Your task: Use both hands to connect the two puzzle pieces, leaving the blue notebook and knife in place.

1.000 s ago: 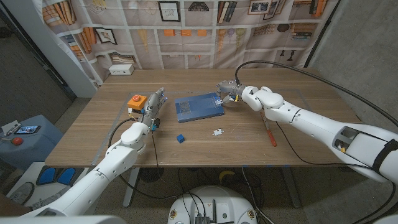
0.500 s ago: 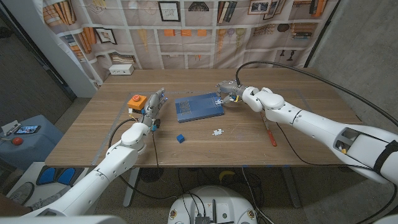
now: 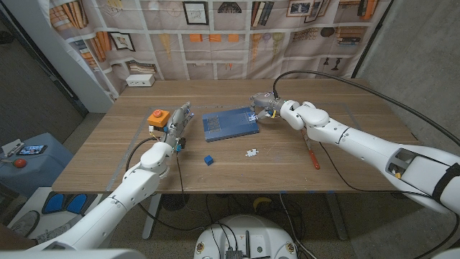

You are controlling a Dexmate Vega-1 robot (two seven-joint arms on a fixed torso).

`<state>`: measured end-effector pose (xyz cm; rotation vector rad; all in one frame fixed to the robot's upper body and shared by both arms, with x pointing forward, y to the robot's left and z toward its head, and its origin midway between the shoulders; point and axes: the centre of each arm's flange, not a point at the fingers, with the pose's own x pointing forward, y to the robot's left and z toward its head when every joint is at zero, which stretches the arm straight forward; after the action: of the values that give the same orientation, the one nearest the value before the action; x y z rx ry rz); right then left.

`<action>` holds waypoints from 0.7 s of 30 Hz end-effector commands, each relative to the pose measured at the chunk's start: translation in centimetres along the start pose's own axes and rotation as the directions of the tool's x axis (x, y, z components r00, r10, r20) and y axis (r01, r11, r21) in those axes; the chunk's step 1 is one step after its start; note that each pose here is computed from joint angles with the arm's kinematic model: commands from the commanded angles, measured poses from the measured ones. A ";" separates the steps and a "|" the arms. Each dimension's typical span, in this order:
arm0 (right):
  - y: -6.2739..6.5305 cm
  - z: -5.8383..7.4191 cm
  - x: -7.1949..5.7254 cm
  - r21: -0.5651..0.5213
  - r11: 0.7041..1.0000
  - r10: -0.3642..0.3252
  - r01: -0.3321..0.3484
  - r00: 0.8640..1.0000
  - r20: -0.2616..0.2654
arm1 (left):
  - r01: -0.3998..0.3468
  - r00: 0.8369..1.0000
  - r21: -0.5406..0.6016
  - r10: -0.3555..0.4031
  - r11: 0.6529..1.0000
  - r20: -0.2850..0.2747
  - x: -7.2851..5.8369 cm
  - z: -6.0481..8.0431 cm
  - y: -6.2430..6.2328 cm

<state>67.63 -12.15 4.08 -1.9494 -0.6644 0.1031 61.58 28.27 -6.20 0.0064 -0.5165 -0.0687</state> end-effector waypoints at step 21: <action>-1.5 -0.1 0.2 -0.009 0.998 0.066 -0.066 0.998 -0.010 | -0.001 1.000 -0.005 0.001 1.000 -0.008 0.2 -0.3 0.0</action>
<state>67.40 -11.83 4.68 -1.9659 -0.6407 0.1144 61.77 28.29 -6.30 0.0040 -0.5122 -0.0684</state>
